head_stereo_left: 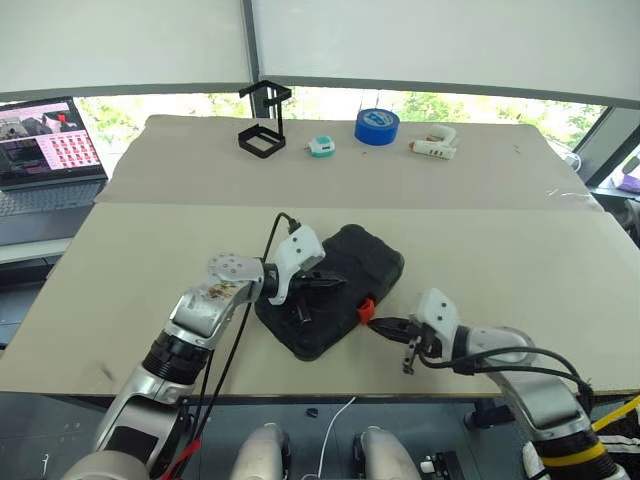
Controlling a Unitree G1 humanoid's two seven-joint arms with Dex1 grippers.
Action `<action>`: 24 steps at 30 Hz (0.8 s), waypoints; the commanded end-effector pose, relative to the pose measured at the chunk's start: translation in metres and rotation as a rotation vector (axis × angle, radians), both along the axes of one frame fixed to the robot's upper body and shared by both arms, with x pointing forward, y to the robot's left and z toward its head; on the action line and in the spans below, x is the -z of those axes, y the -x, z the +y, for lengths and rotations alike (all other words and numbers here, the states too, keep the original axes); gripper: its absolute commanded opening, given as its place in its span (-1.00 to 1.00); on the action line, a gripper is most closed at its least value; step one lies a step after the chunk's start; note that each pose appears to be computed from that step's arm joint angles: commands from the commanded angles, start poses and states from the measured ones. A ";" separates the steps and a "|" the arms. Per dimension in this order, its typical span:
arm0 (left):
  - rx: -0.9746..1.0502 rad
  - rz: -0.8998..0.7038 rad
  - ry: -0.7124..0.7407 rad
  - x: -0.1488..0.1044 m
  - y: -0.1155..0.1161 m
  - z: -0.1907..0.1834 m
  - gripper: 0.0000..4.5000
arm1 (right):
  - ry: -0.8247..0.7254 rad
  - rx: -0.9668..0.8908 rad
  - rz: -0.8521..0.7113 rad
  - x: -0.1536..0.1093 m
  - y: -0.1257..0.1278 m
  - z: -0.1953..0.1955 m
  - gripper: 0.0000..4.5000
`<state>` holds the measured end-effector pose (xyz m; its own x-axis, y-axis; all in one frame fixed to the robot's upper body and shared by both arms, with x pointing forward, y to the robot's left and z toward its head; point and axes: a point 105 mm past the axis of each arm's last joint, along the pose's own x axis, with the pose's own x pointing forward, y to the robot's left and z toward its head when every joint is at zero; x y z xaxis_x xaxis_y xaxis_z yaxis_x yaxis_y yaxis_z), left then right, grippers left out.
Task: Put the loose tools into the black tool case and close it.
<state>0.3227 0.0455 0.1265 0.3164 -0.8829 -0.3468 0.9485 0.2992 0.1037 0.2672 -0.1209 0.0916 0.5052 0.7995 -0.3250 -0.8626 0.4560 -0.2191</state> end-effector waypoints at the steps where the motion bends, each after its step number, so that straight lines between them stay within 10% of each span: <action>1: -0.050 0.139 -0.082 0.041 0.004 0.009 -1.00 | -0.026 0.011 -0.060 -0.021 -0.003 -0.003 -0.99; 24: -0.062 0.139 -0.085 0.039 0.000 0.011 -1.00 | -0.114 -0.065 -0.039 -0.023 -0.011 0.034 -0.99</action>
<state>0.3277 0.0494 0.1245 0.3400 -0.8709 -0.3548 0.9400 0.3263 0.0999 0.2784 -0.1040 0.0972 0.4966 0.8236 -0.2742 -0.8678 0.4648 -0.1756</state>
